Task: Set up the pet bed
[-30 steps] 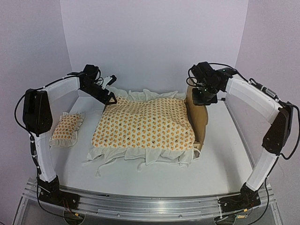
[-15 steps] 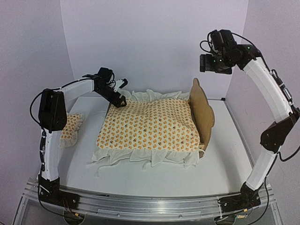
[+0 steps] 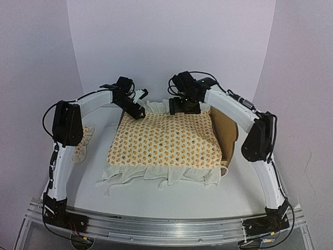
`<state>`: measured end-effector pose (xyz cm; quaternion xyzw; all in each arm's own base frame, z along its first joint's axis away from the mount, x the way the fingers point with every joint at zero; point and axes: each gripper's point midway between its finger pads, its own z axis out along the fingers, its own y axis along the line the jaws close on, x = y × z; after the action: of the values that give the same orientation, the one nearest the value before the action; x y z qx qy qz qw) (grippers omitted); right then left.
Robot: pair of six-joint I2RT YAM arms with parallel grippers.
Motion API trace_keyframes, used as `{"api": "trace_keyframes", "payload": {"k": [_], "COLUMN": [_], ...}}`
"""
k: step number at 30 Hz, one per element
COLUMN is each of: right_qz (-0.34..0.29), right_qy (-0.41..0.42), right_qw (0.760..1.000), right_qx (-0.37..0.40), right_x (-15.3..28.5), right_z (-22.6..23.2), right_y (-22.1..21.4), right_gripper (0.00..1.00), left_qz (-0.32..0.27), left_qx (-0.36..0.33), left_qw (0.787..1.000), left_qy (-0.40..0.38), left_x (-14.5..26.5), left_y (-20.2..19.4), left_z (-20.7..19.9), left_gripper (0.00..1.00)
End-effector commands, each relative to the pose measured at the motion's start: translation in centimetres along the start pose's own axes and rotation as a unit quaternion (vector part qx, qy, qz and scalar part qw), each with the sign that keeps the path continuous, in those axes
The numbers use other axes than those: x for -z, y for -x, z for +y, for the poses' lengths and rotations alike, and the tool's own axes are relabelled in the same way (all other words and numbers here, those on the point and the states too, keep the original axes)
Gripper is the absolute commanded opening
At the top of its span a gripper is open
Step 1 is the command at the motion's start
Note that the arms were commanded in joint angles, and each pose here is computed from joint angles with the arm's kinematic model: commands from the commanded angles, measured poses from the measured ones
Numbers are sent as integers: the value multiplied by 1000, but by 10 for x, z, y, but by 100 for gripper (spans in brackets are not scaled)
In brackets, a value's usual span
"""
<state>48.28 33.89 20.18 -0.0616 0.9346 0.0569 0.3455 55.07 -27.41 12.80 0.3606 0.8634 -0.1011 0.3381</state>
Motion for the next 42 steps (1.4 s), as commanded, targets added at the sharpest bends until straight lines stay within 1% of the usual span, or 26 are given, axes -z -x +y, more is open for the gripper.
{"api": "trace_keyframes", "payload": {"k": [1, 5, 7, 9, 11, 12, 13, 14, 15, 16, 19, 22, 25, 28, 29, 30, 32, 34, 35, 38, 41, 42], "right_qz": [40, 55, 62, 67, 68, 65, 59, 52, 45, 38, 3, -53, -99, -113, -106, -96, -68, -47, -43, -53, -61, -48], "right_qy": [14, 28, 34, 36, 38, 39, 37, 36, 35, 37, 43, 45, 47, 57, 62, 67, 75, 59, 40, 9, -16, -19], "right_qw": [996, 996, 996, 996, 996, 996, 996, 997, 997, 998, 999, 998, 993, 991, 992, 992, 994, 997, 998, 999, 998, 999], "right_qx": [-73, -63, -60, -54, -50, -51, -52, -51, -48, -41, -20, 11, 33, 40, 41, 42, 41, 27, 17, -5, 10, 12], "right_x": [-37, -56, -61, -65, -67, -68, -69, -69, -69, -68, -58, -40, -19, -13, -15, -19, -27, -25, -20, 14, 52, 59], "right_z": [-24, -20, -18, -18, -19, -21, -23, -26, -29, -31, -38, -40, -40, -36, -34, -34, -32, -41, -51, -69, -76, -78], "right_y": [-7, -15, -19, -23, -23, -21, -17, -13, -7, -2, 24, 56, 82, 89, 84, 78, 60, 45, 39, 36, 28, 19], "right_gripper": [85, 79, 73, 65, 51, 35, 17, 6, 2, 0, 0, 0, 0, 0, 3, 11, 36, 57, 60, 62, 63, 63], "left_qz": [-15, -7, -1, 4, 4, 0, -8, -20, -36, -56, -107, -142, -159, -157, -152, -147, -137, -134, -133, -130, -130, -130], "left_qx": [3, 8, 11, 14, 16, 16, 14, 11, 6, -1, -15, -22, -17, -16, -17, -19, -21, -18, -17, -15, -18, -18], "left_qw": [1000, 1000, 1000, 999, 999, 999, 999, 999, 999, 998, 994, 989, 987, 987, 988, 988, 989, 989, 989, 988, 988, 988], "left_qy": [0, -14, -25, -33, -36, -36, -34, -30, -25, -18, 4, 22, 33, 32, 34, 39, 50, 63, 69, 80, 85, 85], "left_x": [-8, -16, -20, -22, -23, -22, -20, -17, -11, -6, 12, 26, 35, 37, 36, 35, 33, 34, 34, 33, 32, 32], "left_y": [5, -3, -8, -12, -12, -10, -5, 3, 13, 24, 51, 68, 80, 79, 76, 72, 63, 58, 56, 53, 55, 55], "left_z": [2, -3, -7, -10, -11, -11, -10, -8, -5, -2, 5, 10, 15, 14, 14, 16, 20, 30, 35, 48, 52, 52], "left_gripper": [72, 52, 38, 22, 4, 0, 0, 0, 0, 0, 0, 0, 0, 0, 0, 0, 0, 0, 0, 0, 0, 0]}}
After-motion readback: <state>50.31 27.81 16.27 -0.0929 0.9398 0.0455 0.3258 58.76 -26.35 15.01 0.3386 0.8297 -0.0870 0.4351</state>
